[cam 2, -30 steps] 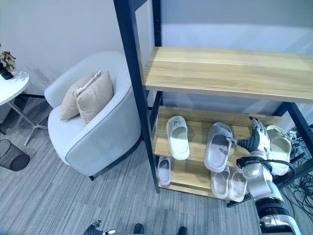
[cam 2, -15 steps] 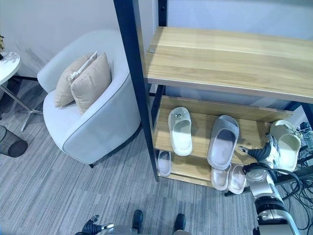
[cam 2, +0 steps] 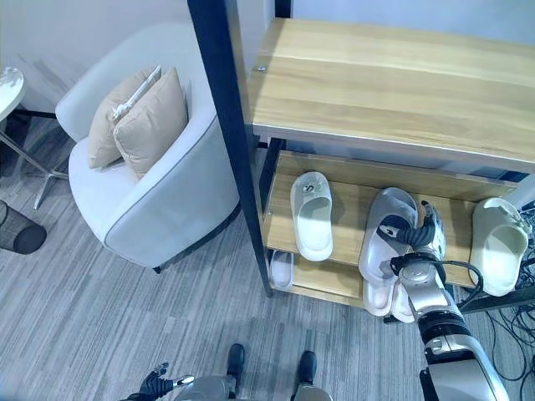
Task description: Arrange the slippers neatly on the shoe rack.
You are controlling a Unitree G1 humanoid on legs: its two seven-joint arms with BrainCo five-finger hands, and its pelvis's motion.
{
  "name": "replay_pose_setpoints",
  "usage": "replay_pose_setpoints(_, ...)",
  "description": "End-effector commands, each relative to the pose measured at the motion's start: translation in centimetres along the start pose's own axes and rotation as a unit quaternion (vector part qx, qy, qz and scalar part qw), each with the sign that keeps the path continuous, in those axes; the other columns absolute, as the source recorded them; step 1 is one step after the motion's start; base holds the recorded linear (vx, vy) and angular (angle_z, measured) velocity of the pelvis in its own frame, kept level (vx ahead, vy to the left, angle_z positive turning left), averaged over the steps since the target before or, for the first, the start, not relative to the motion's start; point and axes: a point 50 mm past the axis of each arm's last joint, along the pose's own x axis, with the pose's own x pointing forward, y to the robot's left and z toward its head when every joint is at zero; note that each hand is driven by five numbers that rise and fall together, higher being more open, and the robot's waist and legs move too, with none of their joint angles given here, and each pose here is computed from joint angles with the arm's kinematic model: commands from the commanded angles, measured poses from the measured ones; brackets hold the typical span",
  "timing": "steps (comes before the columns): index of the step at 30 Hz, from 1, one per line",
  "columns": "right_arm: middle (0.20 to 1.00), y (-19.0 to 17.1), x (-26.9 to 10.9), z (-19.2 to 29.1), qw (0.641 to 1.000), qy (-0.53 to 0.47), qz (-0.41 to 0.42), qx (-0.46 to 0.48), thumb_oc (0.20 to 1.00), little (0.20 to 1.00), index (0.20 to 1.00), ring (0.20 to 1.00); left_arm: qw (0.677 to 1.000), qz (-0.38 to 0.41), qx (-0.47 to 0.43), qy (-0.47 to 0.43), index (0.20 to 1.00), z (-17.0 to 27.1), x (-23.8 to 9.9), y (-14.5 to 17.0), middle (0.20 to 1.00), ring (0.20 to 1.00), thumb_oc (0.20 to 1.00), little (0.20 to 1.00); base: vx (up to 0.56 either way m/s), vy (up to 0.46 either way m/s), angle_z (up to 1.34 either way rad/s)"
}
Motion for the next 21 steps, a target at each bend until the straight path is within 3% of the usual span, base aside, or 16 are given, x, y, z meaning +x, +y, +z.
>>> replay_pose_setpoints(1, 1.000, -3.1, 2.1, 2.5, 0.997, -0.037, -0.062, -0.002, 1.000, 1.000, 1.000, 1.000, 1.000, -0.016, -0.002, -0.014, 1.000, 1.4, 0.3, -1.8, 1.000, 1.000, 1.000, 1.000, 0.00, 0.000, 0.00)
replay_pose_setpoints(17, 1.000, -3.7, 4.4, 3.9, 0.997, -0.013, -0.047, -0.052, 1.000, 1.000, 1.000, 1.000, 0.999, -0.018, -0.003, -0.029, 1.000, 2.4, 0.5, -1.7, 1.000, 1.000, 1.000, 1.000, 0.00, 0.000, 0.00)
replay_pose_setpoints(18, 0.912, -3.3, 4.4, 3.9, 0.998, -0.007, -0.036, -0.056, 0.912, 0.912, 0.912, 0.912, 0.999, -0.016, -0.005, -0.027, 1.000, 2.3, 0.5, -1.5, 1.000, 1.000, 1.000, 1.000, 0.00, 0.000, 0.00)
replay_pose_setpoints(19, 0.915, -3.3, 4.4, 3.9, 0.998, -0.008, -0.036, -0.056, 0.915, 0.915, 0.915, 0.915, 0.999, -0.016, -0.005, -0.027, 1.000, 2.4, 0.5, -1.5, 1.000, 1.000, 1.000, 1.000, 0.00, 0.000, 0.00)
replay_pose_setpoints(21, 0.824, -2.8, 4.3, 3.7, 0.998, -0.003, -0.024, -0.061, 0.824, 0.824, 0.824, 0.824, 1.000, -0.014, -0.006, -0.027, 1.000, 2.4, 0.6, -1.4, 1.000, 1.000, 1.000, 1.000, 0.00, 0.000, 0.00)
